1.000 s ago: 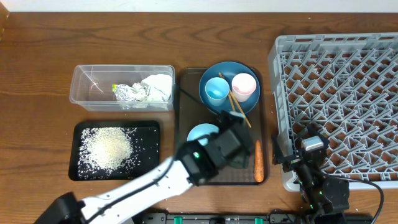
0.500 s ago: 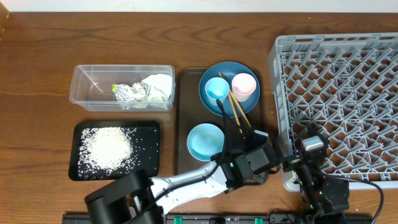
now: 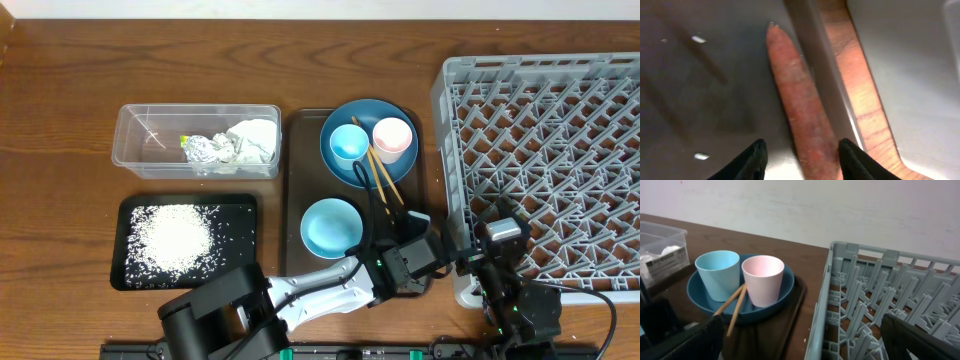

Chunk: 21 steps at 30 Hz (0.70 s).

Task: Sort waste into correct bins and load items into the dishwasher rack
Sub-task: 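Grasp the orange carrot on the brown tray with the left gripper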

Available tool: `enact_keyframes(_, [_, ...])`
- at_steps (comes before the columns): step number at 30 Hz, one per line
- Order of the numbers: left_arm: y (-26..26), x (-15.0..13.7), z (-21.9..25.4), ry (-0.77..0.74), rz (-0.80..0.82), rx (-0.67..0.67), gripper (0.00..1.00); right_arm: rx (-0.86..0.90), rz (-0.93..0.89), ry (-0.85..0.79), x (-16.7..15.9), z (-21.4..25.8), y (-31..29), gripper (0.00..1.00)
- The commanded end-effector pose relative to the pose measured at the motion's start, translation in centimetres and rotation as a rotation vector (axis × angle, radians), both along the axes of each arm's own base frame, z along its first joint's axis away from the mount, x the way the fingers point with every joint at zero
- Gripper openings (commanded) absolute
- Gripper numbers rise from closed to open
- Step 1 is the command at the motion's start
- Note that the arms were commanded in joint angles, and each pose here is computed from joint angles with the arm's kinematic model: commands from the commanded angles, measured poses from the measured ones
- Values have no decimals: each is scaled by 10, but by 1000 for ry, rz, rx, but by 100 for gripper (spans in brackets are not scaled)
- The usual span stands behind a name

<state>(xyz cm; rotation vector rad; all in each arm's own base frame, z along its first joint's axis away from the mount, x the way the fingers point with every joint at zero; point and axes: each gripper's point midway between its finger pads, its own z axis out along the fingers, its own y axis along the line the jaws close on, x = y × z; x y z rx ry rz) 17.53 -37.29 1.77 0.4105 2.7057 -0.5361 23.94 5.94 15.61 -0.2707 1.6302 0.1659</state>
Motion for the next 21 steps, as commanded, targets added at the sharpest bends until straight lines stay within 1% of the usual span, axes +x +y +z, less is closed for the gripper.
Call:
enact_keyframes(1, [17, 3, -11, -10, 29, 81, 47, 28, 21, -2, -1, 2, 3, 99])
enact_keyframes(5, [24, 1, -12, -5, 31, 108, 45, 28, 21, -2, -1, 2, 3, 99])
enact_keyframes(10, [37, 5, -4, -34, 61, 149, 44, 28, 21, -2, -1, 2, 3, 99])
enact_keyframes(14, [35, 6, 17, -37, 100, 91, 44, 28, 21, -2, -1, 2, 3, 99])
enact_keyframes(15, [33, 5, 22, -38, 107, 75, 45, 28, 21, -2, -1, 2, 3, 99])
enact_keyframes(18, [31, 2, 27, -41, 103, 59, 52, 28, 21, -2, -1, 2, 3, 99])
enact_keyframes(21, [33, -7, 22, -16, 86, 85, 54, 28, 21, -2, -1, 2, 3, 99])
